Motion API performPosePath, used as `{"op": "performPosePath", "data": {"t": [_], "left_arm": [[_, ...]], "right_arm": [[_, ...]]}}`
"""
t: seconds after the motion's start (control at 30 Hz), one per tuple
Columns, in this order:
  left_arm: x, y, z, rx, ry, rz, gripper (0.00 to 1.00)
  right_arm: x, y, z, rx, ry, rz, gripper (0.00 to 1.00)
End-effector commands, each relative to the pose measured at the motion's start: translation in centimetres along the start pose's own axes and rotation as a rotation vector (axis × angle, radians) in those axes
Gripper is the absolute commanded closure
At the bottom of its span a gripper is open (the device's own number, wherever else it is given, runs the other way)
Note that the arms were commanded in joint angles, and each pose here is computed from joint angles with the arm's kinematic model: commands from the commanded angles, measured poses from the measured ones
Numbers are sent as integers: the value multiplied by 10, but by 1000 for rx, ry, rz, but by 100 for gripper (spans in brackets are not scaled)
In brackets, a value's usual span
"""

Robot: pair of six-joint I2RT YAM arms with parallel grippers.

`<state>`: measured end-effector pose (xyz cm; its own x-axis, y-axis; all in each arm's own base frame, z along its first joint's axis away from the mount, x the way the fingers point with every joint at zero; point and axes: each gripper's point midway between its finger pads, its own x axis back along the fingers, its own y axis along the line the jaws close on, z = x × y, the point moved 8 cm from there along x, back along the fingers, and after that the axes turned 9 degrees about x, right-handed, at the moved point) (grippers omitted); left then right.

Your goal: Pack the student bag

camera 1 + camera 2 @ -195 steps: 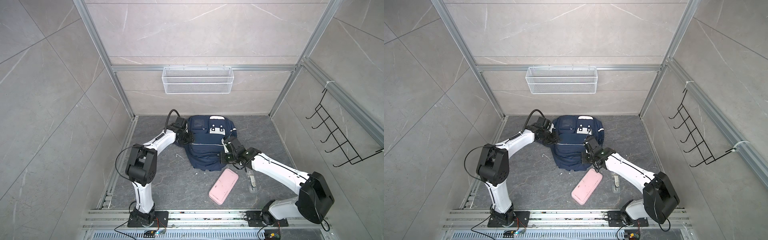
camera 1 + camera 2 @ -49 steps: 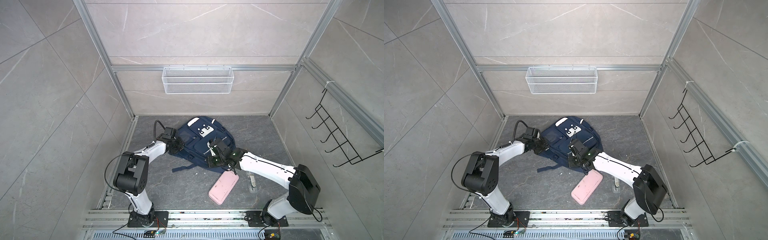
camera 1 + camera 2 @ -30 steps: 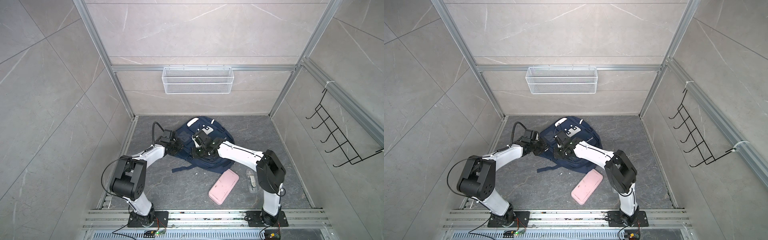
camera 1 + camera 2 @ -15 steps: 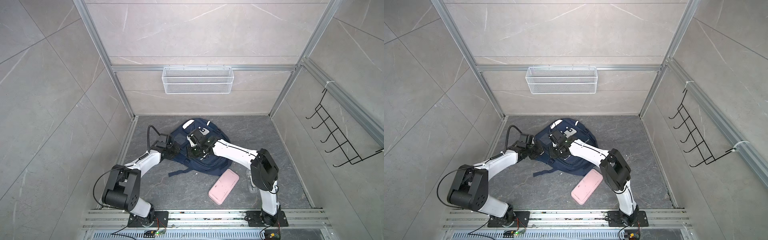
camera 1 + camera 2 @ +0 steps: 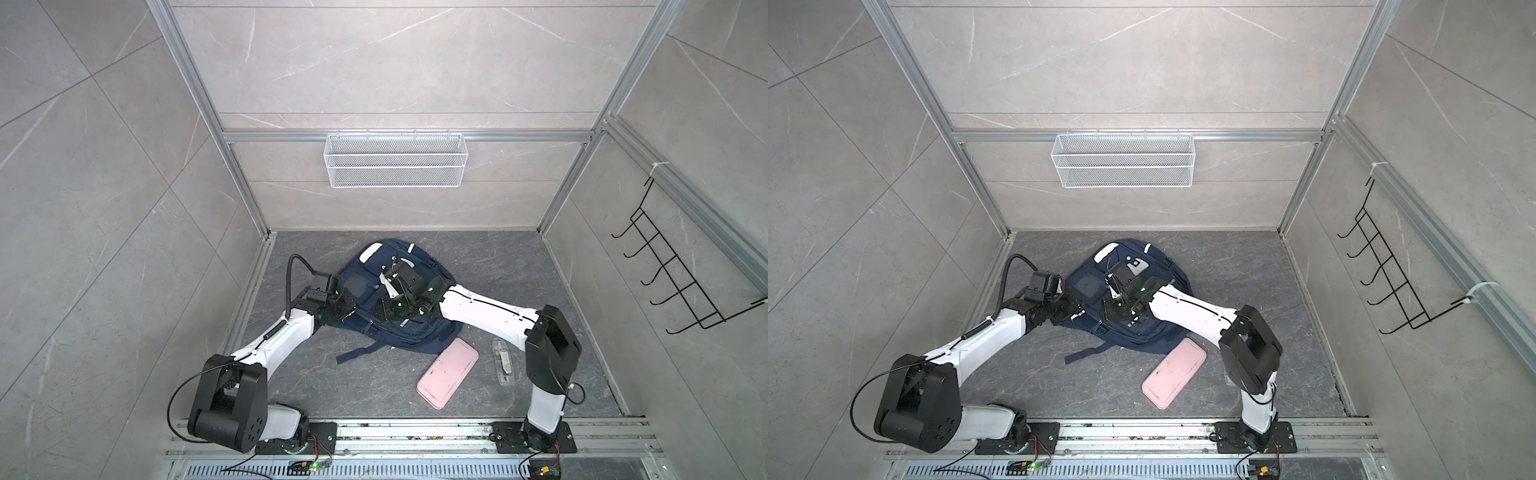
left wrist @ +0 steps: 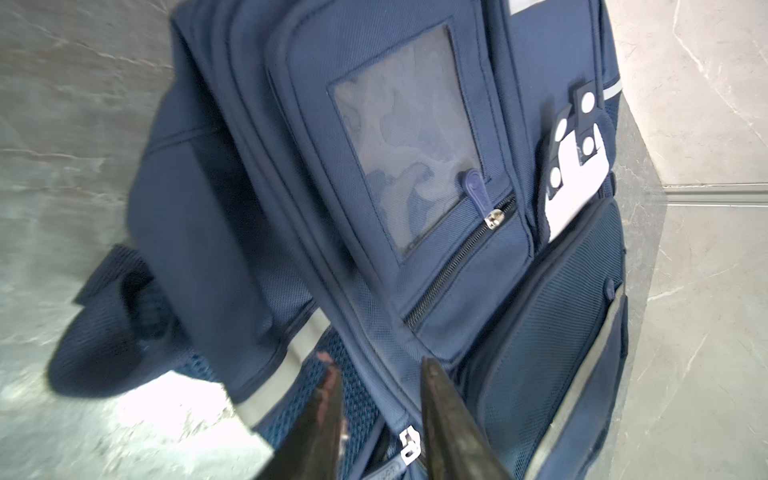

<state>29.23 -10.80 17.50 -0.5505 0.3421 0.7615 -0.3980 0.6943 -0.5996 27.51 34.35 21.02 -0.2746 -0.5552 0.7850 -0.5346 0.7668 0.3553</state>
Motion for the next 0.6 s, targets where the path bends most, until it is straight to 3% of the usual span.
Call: {"op": "performPosePath", "data": {"t": [0.0, 0.3, 0.57], "left_arm": [[22, -12, -10, -65, -58, 6, 60], [48, -28, -12, -154, -83, 20, 52], [43, -53, 9, -287, -40, 45, 49]], "right_arm": [[34, 5, 0, 37, -66, -5, 47], [82, -22, 24, 29, -118, 141, 44], [96, -67, 47, -87, -125, 193, 42]]}}
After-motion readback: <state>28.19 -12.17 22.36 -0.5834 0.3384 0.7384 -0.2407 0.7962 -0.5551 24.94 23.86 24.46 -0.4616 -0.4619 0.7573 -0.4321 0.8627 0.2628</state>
